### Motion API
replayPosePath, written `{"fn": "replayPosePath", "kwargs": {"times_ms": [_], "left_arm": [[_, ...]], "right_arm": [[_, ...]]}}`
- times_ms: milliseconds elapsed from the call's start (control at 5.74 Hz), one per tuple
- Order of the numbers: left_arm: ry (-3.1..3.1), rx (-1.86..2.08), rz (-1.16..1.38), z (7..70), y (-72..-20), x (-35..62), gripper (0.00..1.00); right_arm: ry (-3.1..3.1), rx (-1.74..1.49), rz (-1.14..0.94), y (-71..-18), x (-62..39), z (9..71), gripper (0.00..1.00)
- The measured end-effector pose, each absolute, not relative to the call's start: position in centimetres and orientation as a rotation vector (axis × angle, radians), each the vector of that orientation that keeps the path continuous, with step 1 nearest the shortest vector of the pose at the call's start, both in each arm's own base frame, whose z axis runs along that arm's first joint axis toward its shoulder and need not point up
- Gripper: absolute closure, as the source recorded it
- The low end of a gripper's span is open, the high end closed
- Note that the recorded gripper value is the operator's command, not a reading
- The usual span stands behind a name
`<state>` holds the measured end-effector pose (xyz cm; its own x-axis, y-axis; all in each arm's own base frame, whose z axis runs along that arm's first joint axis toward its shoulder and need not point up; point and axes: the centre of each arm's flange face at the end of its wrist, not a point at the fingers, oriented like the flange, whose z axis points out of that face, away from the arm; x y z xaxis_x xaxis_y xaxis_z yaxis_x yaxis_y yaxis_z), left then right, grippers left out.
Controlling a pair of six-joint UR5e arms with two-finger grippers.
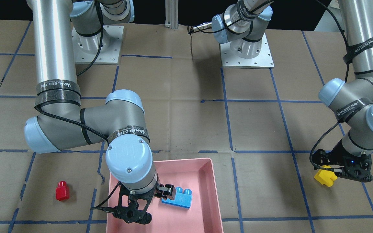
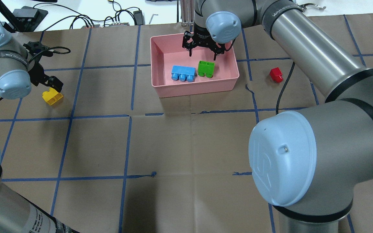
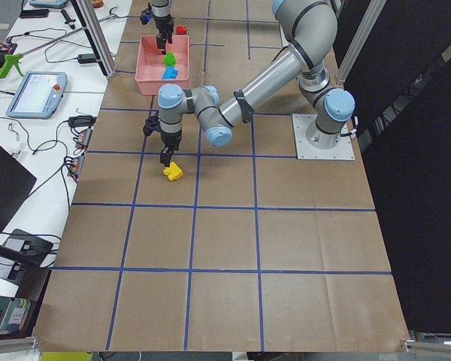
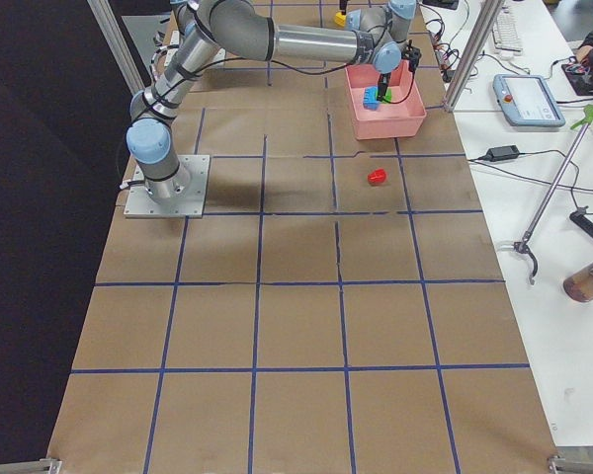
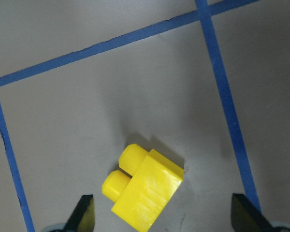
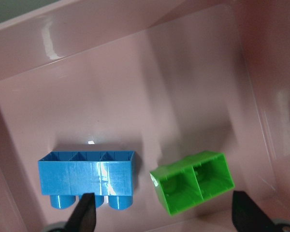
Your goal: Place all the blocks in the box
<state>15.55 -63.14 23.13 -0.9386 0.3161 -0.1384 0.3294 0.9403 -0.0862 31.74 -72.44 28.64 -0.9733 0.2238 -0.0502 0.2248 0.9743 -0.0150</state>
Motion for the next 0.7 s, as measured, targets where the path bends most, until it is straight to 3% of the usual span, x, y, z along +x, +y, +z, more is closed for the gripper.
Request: {"fn": "replayPosePath", "kwargs": {"times_ms": [697], "left_arm": [[3.081,0.706,-0.181,20.6,-62.6,20.0,0.01]], "right_arm": [[3.093,0.360,-0.002,-70.9,24.2,37.9,0.00]]}}
